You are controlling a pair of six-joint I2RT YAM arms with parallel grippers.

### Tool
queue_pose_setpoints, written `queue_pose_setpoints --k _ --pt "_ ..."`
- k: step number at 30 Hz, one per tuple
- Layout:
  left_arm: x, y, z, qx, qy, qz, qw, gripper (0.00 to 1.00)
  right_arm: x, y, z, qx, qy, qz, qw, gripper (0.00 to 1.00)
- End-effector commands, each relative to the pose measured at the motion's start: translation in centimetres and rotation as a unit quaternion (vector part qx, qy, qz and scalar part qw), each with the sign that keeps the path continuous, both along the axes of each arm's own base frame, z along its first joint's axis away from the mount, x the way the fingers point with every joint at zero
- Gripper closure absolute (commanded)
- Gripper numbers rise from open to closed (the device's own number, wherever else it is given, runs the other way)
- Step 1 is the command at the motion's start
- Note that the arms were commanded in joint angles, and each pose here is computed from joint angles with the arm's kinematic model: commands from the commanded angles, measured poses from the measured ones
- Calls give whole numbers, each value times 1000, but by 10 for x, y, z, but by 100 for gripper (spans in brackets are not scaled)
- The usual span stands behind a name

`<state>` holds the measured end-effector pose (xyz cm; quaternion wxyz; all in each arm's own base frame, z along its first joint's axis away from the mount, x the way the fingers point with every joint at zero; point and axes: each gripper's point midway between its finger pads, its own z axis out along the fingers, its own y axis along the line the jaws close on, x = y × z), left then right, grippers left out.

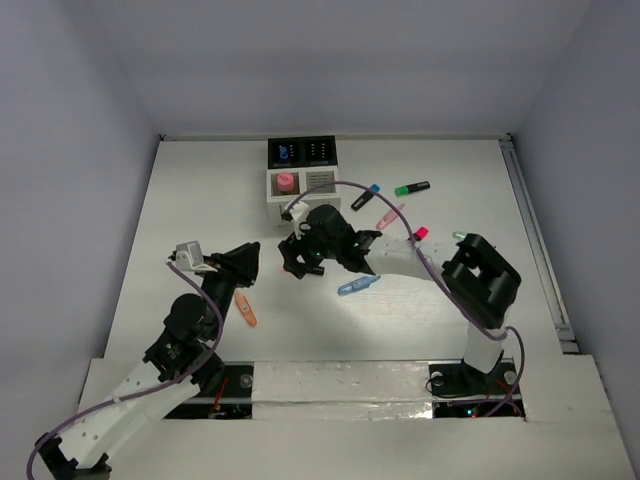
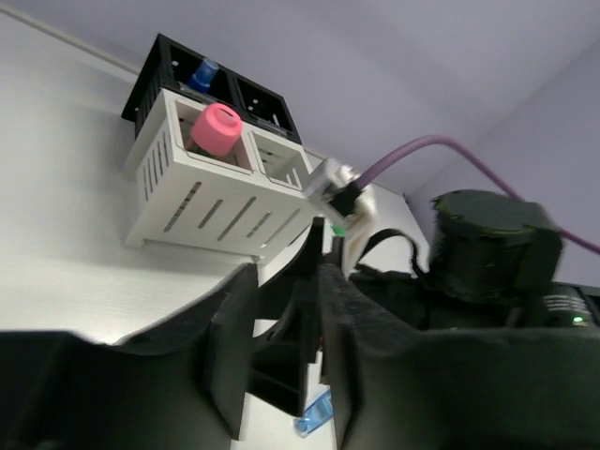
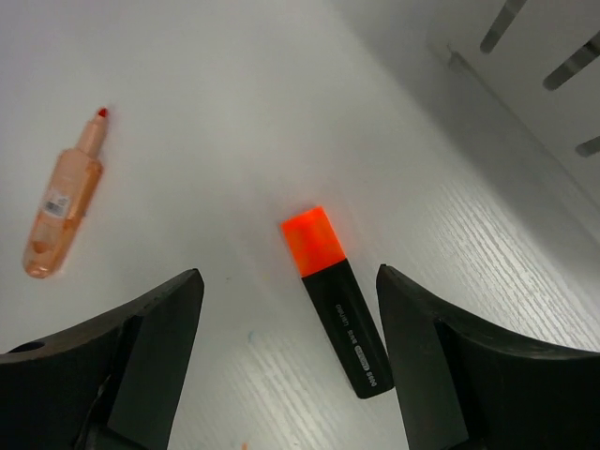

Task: Sort the stationery into containers
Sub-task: Pick up the pen from the center of the board, then place the pen in the storage box.

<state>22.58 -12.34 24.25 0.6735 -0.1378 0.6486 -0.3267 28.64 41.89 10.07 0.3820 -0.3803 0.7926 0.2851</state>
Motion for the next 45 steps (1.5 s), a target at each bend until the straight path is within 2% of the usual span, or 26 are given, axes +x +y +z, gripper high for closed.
queue_pose_setpoints --k 1,4,6,14,17,18,21,23,25,28,32,34,38,43,44,45 --pt "1 15 -3 10 -8 35 999 69 4 -1 -17 -60 -10 17 998 20" --pt "-1 24 -7 8 -5 52 999 57 11 -1 -32 -85 -13 15 996 19" --pt "-2 28 -6 2 -12 57 998 54 19 0 -42 -103 -20 14 994 19" --pt "0 25 -11 13 -6 56 998 54 21 7 -72 -137 -6 44 990 23" --pt "1 22 -13 18 -5 51 999 54 20 9 -77 -146 -6 43 988 44" --pt "1 22 -13 18 -4 50 999 54 21 7 -79 -151 -9 38 988 67" --pt "1 21 -12 18 -6 48 999 55 21 1 -72 -157 -23 26 987 94" --pt "1 20 -13 17 -5 46 999 55 23 3 -56 -138 -36 18 990 96" --pt "1 18 -14 17 -6 40 999 55 19 4 -18 -89 -50 9 995 96" --pt "1 11 -16 21 -5 27 999 55 20 13 59 12 -100 -7 995 96" --pt "4 -2 -20 27 -1 3 1000 55 35 18 147 112 -159 -38 980 100" --pt "5 -11 -25 35 7 -13 999 55 54 8 179 151 -179 -76 969 100" --pt "7 -25 -29 43 10 -41 998 54 107 -14 231 226 -232 -158 933 100" --pt "10 -38 -40 58 25 -62 996 54 182 -45 249 287 -244 -226 898 100" --pt "10 -41 -40 57 23 -68 996 54 201 -58 268 306 -264 -242 882 100" --pt "12 -43 -44 62 29 -70 995 54 218 -55 250 301 -257 -245 885 100"
